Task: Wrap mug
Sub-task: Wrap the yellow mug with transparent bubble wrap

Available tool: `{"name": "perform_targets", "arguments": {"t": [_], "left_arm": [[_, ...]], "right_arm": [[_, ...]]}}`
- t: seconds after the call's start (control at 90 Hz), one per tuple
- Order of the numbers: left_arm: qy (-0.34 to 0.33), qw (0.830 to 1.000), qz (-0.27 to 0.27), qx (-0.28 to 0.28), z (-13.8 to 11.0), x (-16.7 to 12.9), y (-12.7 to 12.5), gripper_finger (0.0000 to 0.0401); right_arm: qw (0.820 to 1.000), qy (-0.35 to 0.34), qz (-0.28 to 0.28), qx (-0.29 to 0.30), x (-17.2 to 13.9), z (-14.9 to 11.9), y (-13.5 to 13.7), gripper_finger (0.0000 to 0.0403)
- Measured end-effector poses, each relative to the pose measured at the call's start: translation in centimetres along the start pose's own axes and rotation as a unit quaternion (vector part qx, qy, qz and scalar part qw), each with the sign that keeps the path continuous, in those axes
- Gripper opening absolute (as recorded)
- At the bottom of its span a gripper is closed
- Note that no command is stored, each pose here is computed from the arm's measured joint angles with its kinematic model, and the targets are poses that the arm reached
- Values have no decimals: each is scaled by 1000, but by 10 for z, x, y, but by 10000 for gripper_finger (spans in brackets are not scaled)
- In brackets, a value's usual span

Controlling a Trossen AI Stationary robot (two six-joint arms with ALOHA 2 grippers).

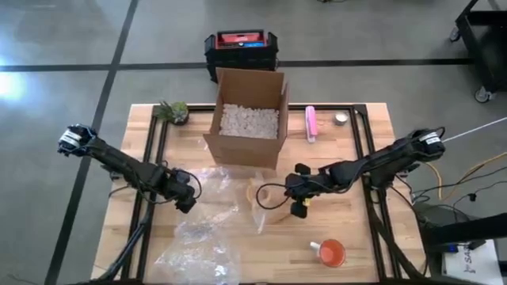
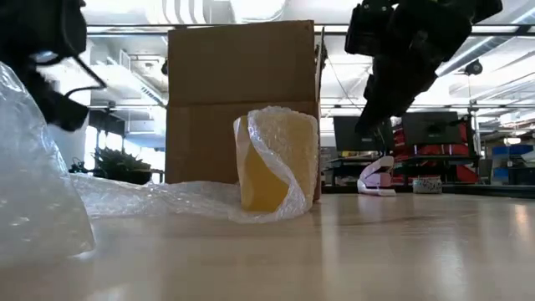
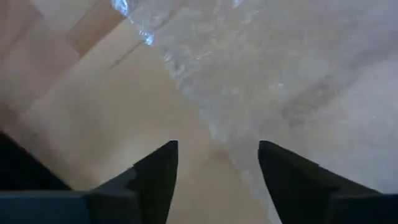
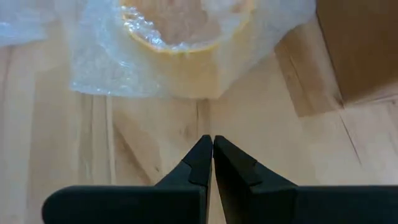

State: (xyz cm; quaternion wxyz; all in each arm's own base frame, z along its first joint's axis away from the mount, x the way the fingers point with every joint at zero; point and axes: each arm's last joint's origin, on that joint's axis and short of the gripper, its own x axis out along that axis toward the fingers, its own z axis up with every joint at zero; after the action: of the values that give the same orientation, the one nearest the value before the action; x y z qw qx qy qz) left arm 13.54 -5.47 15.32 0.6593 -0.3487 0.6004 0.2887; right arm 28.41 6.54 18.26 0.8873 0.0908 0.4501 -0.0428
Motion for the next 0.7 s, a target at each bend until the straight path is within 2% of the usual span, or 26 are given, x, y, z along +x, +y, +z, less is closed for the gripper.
{"name": "perform_targets", "arguments": {"t": [0.1, 0.2, 0.367, 0.433, 0.467, 0.589, 0.7], "left_arm": [[-8, 999, -36, 6, 0, 10, -1, 212], [-20, 997, -75, 28, 0, 16, -3, 182], [-26, 995, -86, 41, 1, 16, -3, 80], [-31, 993, -101, 50, 2, 12, -7, 28], [-37, 991, -114, 56, 3, 7, -10, 15], [-81, 983, -148, 74, 8, -15, -25, 13], [-135, 969, -184, 99, 14, -41, -41, 3]], "right_arm": [[1000, -6, -1, -1, 0, 1, 0, 2], [1000, -12, 0, 0, 4, 1, 1, 2], [1000, 4, -15, -4, 26, -5, 1, 2], [1000, 9, -17, -13, 38, -8, 1, 2], [1000, 10, -17, -21, 44, -9, 2, 2], [999, -10, -9, -32, 60, -8, 5, 2], [999, -22, -4, -37, 65, -3, 8, 2]]}}
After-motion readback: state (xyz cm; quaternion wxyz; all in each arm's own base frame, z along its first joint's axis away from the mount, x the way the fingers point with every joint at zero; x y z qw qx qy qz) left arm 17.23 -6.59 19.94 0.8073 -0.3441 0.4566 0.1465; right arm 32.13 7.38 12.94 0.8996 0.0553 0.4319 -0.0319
